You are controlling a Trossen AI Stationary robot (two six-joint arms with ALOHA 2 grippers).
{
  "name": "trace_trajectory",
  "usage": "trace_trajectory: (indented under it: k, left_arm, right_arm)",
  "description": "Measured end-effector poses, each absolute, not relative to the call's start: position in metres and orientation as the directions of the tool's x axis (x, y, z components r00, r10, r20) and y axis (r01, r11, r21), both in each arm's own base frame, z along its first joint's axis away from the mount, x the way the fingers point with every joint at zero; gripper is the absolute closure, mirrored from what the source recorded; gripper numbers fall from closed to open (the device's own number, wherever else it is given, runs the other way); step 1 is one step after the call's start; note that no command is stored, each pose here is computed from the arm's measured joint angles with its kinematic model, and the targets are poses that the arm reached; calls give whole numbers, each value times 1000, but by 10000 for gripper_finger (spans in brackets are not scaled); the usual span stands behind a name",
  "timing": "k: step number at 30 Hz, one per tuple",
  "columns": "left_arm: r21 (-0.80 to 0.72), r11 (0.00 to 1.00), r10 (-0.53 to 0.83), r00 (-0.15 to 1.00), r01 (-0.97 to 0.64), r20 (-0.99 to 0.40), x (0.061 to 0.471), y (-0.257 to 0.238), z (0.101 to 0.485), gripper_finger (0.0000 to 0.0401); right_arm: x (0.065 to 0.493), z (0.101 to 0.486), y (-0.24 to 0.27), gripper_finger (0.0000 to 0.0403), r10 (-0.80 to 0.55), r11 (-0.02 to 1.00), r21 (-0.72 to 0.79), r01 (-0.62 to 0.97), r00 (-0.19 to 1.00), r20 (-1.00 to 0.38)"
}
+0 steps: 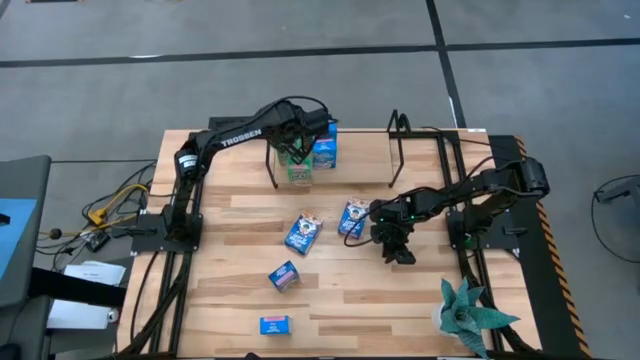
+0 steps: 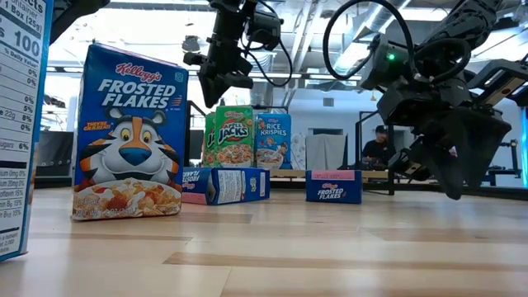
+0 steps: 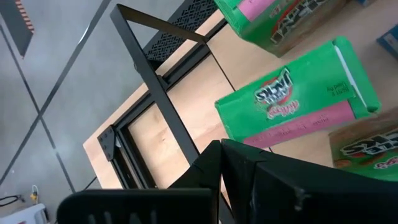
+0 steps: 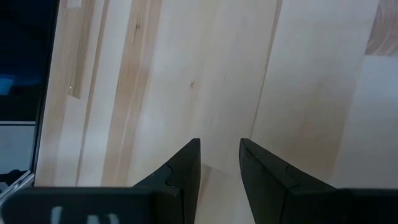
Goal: Stack cereal on shelf
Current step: Adjust the green cereal boxes on the shelf
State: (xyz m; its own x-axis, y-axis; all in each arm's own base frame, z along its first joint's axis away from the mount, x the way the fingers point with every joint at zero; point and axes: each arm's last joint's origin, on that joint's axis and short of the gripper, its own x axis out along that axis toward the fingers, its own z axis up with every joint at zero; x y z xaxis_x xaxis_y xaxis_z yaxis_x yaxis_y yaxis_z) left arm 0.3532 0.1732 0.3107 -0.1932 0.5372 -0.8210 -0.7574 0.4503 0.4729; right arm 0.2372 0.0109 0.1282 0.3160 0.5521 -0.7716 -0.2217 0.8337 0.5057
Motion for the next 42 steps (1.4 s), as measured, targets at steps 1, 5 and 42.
trace_trajectory:
  k: [1,5,42]
  left_arm:
    - [471,452,535,-192,-758,-823,353,173,311,401]
    - [464,444,536,-188,-766,-823,354,173,311,401]
    - [220,509,482,64,-832,-874,375,178,312,401]
  right_arm:
    - [237,128,11,267,554,832,508,-222,315,-770]
    - [237,128,11,267,555,832,508,-222,315,-770]
    - [236,128,15,267,570,822,524,-224,300,-765]
